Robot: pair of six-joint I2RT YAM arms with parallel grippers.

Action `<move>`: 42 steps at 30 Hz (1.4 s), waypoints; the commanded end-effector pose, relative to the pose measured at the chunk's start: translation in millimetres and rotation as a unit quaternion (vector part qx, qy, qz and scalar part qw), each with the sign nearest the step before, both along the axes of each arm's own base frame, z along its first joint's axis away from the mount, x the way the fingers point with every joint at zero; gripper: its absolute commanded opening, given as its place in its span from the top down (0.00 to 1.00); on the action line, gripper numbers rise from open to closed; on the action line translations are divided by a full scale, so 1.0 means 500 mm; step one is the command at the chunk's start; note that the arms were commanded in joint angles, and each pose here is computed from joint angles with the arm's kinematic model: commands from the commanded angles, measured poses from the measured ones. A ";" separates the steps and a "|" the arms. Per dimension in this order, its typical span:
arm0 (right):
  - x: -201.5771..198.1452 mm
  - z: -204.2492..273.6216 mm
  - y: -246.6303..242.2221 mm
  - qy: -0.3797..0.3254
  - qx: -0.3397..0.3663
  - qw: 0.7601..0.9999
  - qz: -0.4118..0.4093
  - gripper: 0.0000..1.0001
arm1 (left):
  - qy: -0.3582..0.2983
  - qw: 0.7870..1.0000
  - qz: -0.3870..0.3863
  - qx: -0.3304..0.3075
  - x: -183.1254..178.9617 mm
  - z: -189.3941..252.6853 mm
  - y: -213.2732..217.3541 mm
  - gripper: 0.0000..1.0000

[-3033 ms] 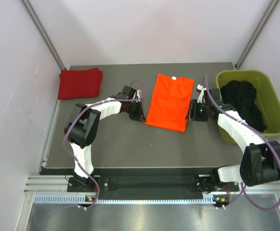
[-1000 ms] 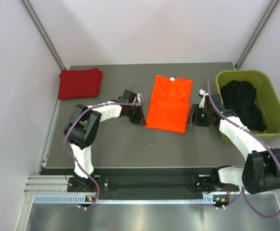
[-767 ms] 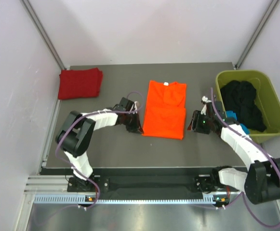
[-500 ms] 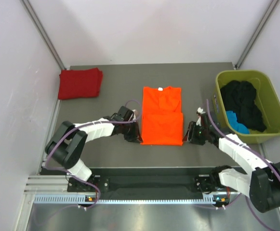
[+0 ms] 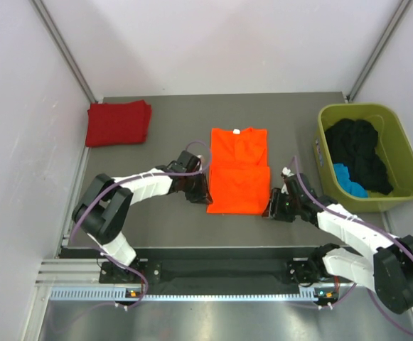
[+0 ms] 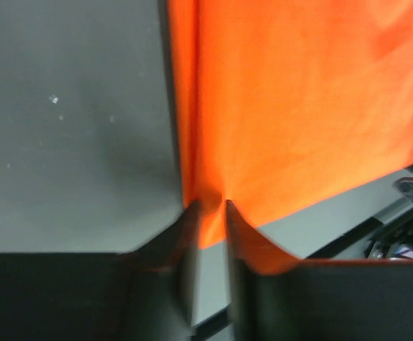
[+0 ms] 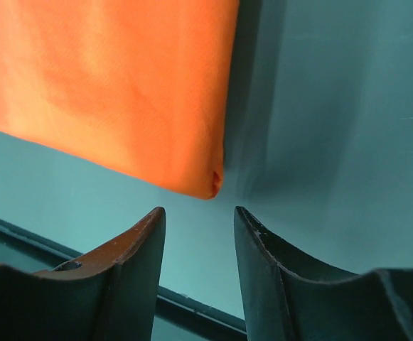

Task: Fold and stack the t-shirts
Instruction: Fold the tshirt

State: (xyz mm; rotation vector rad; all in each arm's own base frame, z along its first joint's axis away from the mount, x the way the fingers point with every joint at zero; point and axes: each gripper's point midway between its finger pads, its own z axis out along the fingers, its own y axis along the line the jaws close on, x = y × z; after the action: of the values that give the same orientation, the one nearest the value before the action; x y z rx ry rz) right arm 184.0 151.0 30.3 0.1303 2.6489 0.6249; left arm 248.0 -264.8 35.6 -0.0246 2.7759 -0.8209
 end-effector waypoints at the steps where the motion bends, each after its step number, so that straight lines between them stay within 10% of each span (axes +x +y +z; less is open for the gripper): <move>1: 0.037 0.033 0.000 -0.043 -0.008 0.999 -0.007 0.56 | -0.011 1.000 -0.005 0.004 0.022 -0.001 -0.009 0.81; 4: 0.041 0.029 -0.005 -0.043 -0.018 0.999 -0.007 0.56 | -0.012 1.000 0.000 0.011 0.024 -0.002 -0.005 1.00; 24: 0.054 0.026 -0.002 -0.056 -0.019 0.998 -0.003 0.65 | 0.013 1.000 0.028 -0.003 -0.032 -0.005 0.009 1.00; 29: 0.054 0.028 0.000 -0.057 -0.017 0.998 -0.003 0.66 | 0.015 0.999 0.033 0.028 -0.021 -0.013 0.021 0.74; 42: 0.063 0.054 -0.011 -0.069 -0.032 0.997 -0.008 0.60 | -0.062 0.996 0.036 0.056 0.112 0.069 0.024 0.70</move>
State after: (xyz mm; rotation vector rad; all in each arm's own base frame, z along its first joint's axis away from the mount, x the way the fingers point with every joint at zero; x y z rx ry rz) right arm 194.2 139.9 30.0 0.1160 2.6196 0.5221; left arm 276.9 -253.8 51.9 -0.0965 2.7489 -0.6498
